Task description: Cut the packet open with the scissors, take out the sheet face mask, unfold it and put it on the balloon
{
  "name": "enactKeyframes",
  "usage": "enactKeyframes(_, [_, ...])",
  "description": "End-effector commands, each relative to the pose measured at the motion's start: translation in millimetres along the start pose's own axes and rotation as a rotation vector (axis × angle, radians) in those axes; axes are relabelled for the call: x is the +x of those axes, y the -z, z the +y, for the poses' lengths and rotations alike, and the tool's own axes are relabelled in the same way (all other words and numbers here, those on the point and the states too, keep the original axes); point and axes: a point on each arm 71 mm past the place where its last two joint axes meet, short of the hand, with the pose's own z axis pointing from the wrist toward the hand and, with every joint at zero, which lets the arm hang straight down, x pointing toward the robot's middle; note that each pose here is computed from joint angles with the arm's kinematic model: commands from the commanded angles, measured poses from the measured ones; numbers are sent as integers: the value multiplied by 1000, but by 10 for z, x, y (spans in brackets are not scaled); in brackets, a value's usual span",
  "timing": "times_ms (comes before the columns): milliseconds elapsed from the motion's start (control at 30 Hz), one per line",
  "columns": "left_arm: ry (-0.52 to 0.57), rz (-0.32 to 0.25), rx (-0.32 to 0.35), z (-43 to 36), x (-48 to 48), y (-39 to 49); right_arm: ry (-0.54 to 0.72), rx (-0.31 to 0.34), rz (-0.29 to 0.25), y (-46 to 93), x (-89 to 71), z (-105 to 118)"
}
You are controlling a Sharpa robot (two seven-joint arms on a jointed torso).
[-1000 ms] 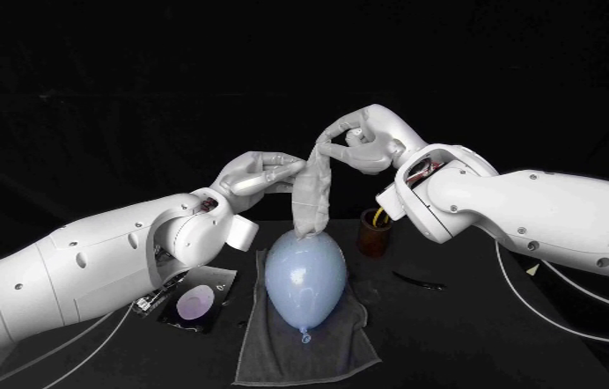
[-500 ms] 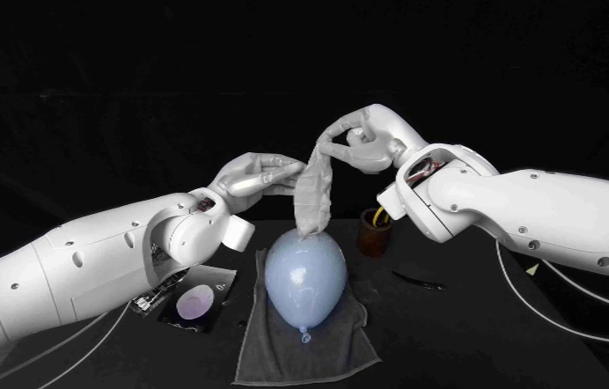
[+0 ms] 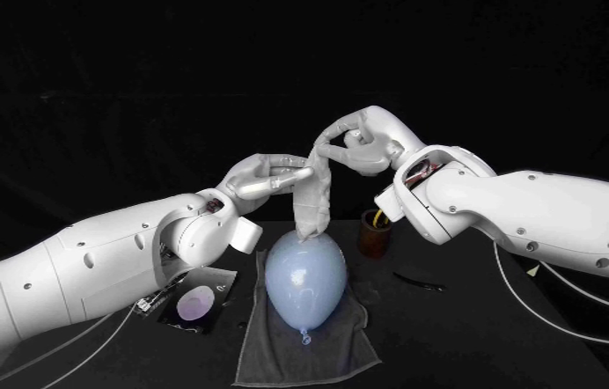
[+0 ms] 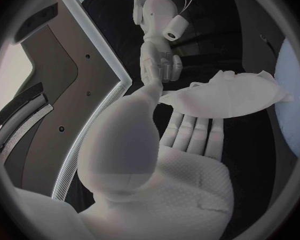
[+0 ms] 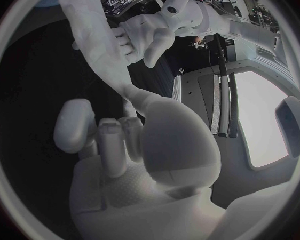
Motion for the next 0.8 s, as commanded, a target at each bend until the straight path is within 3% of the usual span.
enactKeyframes(33, [-33,-14,11,-18,6,-19,-5,-9,13,-8,9,11])
enactKeyframes(800, [-18,-11,21,-22,40,-55,-11,-9,29,-13,39,22])
